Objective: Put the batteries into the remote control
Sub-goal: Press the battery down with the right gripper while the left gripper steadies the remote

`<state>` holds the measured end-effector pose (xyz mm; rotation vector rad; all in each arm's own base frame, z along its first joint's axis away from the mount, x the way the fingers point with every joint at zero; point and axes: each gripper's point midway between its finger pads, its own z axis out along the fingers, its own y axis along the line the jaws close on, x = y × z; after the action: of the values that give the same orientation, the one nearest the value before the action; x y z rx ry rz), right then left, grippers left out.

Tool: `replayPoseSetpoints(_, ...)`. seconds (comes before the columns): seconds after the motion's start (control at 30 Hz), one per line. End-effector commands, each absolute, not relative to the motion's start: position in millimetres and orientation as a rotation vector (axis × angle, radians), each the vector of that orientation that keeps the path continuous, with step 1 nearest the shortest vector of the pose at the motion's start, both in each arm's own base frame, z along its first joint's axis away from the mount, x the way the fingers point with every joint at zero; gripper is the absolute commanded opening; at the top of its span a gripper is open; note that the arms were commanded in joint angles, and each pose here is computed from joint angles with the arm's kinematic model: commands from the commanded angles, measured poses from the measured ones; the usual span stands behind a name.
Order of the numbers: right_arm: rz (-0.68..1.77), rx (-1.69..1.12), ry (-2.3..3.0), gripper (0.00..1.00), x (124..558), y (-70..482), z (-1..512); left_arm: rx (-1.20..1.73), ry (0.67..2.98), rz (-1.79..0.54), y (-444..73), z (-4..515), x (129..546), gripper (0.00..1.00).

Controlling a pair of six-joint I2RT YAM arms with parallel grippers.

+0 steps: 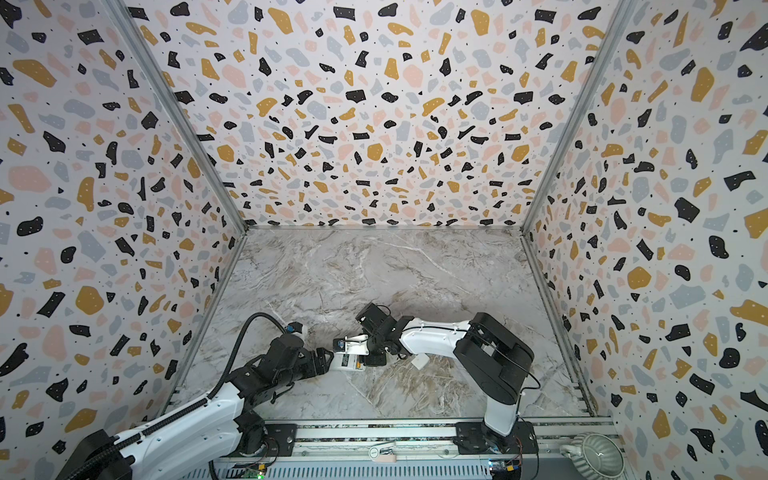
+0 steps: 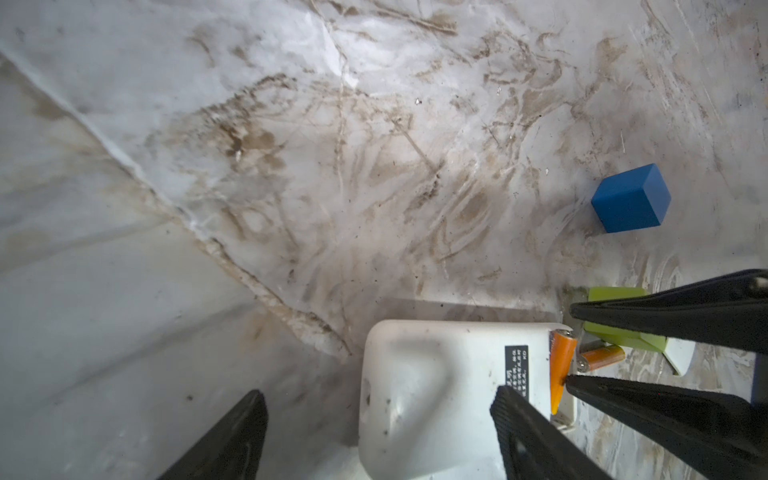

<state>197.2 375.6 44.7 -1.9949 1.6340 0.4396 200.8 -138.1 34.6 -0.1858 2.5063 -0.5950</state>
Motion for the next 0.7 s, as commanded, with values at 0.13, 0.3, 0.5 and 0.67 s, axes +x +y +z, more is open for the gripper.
replayPoseSetpoints(0.13,0.422,-2.019,1.644,0.38,197,378,44,-0.197,2.538,-0.595,-136,23,195,0.81)
replayPoseSetpoints(0.3,0.423,-2.029,1.653,0.36,196,378,41,-0.196,2.551,-0.596,-136,18,193,0.73)
replayPoseSetpoints(0.5,0.418,-2.051,1.666,0.33,193,376,35,-0.198,2.56,-0.604,-137,14,191,0.66)
replayPoseSetpoints(0.67,0.411,-2.071,1.684,0.31,191,375,29,-0.204,2.566,-0.604,-135,10,188,0.61)
